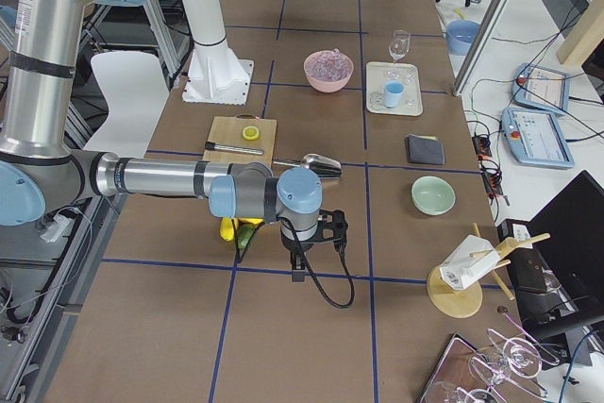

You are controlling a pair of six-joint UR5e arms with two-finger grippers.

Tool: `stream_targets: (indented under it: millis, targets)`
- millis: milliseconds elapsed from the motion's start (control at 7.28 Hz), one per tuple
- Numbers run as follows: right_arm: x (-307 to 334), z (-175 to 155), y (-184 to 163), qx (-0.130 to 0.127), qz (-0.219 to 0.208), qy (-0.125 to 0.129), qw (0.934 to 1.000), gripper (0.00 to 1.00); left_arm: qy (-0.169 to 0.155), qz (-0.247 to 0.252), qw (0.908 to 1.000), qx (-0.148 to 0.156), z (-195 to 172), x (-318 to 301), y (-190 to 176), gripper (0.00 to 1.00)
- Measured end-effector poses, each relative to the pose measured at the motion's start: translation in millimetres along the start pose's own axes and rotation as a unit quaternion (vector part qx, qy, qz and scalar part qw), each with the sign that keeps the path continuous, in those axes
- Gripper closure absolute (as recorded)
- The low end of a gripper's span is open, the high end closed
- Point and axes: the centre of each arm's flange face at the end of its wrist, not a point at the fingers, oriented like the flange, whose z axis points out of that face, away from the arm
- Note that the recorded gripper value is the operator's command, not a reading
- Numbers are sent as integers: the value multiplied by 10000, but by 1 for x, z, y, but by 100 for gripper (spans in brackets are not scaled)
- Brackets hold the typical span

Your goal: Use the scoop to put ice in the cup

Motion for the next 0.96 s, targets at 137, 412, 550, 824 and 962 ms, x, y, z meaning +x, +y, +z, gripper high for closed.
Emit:
stream_targets:
  millis: [137, 412, 550, 824, 962]
  targets:
    - [0, 0, 0, 1, -2, 2, 10000, 0, 10, 2, 10000, 1, 0, 0, 0, 0]
    - [0, 0, 0, -4, 2, 6, 10000, 0, 39, 11, 10000, 8, 0, 1, 0, 0]
    - [0, 1, 0, -7, 5, 7, 10000, 0, 45, 15, 10000, 13, -1, 2, 0, 0]
    - [0, 1, 0, -8, 7, 5, 10000, 0, 56, 20, 10000, 19, -1, 3, 0, 0]
    - [0, 1, 0, -10, 8, 6, 10000, 0, 59, 21, 10000, 20, -1, 3, -1, 0]
